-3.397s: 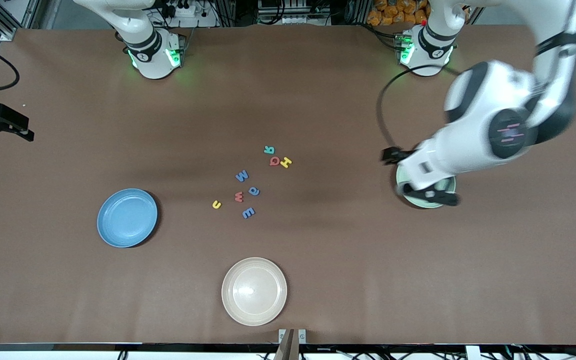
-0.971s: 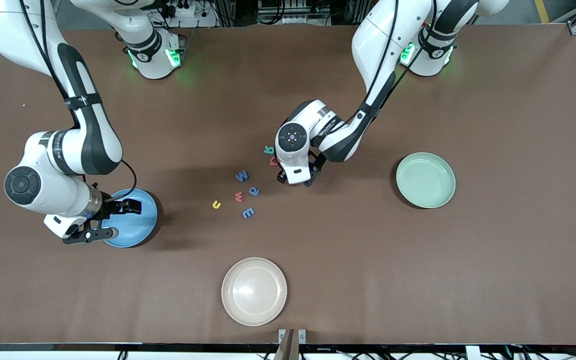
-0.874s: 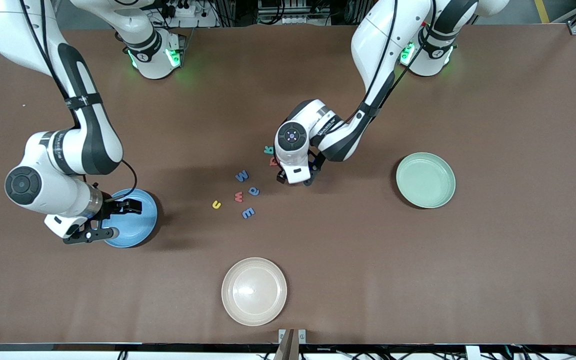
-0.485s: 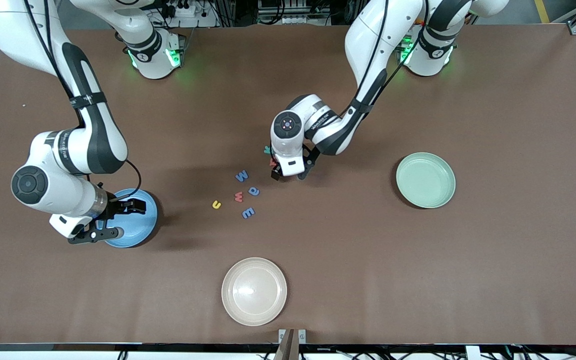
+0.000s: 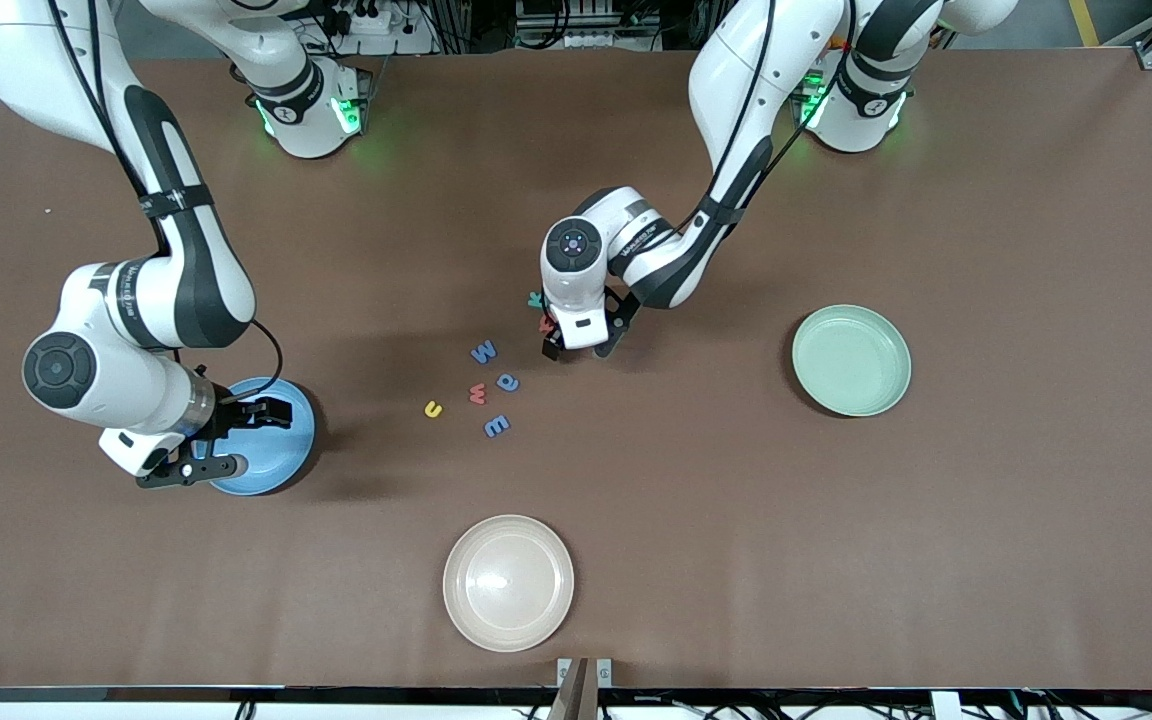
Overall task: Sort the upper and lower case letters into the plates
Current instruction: 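Grasp the yellow H with the left gripper, then carry the H to the green plate while the right gripper reaches the yellow u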
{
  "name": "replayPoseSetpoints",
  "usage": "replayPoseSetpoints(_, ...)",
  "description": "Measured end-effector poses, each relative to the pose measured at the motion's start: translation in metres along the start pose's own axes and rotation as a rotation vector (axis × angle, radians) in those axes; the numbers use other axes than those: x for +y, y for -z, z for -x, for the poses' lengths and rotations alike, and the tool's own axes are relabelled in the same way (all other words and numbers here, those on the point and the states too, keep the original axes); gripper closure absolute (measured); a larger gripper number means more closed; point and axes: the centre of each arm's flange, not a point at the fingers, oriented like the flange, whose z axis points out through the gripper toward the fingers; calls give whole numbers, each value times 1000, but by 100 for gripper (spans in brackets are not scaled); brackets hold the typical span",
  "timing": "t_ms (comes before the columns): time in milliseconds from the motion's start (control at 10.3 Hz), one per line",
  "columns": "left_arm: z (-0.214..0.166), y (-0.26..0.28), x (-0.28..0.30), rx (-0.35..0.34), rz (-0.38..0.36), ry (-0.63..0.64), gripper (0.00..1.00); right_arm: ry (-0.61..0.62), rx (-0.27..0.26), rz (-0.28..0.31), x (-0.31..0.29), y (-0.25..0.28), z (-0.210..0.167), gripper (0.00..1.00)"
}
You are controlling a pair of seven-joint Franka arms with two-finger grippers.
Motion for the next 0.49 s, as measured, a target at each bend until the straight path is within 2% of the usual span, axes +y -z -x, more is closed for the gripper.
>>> replayPoseSetpoints(97,0,0,0,0,0,0,40,-1,0,0,0,0,0,0)
replayPoseSetpoints(194,0,0,-1,0,-1,0,41,-5,0,0,0,0,0,0)
replayPoseSetpoints(291,0,-1,-1,1,-2,0,49,-20,1,0,-3,0,0,0)
replayPoseSetpoints(485,0,-1,-1,1,-4,0,58,-87,14,0,-18,0,-3,0)
